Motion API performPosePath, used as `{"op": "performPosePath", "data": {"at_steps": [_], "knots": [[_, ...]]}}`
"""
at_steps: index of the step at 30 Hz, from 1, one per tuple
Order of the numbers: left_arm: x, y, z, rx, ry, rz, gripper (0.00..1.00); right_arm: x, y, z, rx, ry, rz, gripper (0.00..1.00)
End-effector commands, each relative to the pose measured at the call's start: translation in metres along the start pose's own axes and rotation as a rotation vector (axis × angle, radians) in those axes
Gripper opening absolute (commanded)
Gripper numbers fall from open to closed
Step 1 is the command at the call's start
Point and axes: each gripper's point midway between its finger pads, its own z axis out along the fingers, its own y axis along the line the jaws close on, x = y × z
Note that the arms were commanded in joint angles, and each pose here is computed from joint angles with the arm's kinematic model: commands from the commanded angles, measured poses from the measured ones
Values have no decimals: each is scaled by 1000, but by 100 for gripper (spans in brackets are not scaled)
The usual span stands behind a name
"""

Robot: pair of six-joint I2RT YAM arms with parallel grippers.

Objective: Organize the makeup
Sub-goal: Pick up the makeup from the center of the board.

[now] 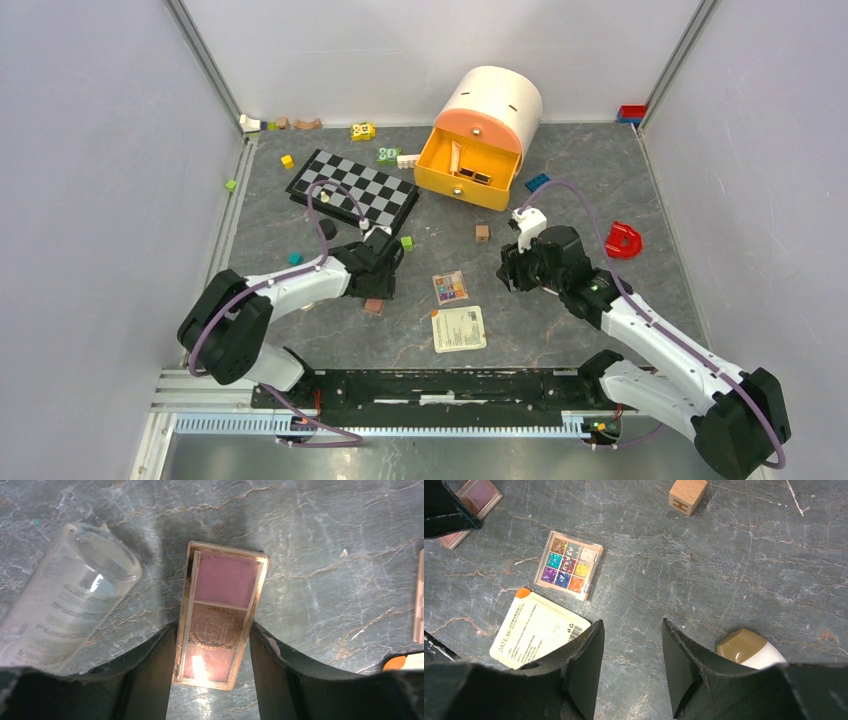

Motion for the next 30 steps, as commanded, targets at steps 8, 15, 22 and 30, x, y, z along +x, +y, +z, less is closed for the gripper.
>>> {"op": "performPosePath", "data": {"at_steps": [8, 15, 22, 30], "knots": [[13, -2, 8, -99, 47, 89, 48, -4, 0, -3, 4, -23, 1, 52], [-20, -23, -22, -3, -37, 70, 28, -10, -4, -7, 31, -52, 1, 52], [-71, -39, -73, 83, -175, 78, 26, -10, -6, -10, 44, -60, -1, 52], [-130, -64, -119, 154, -279, 160, 25, -14, -8, -14, 53, -75, -6, 52]]}}
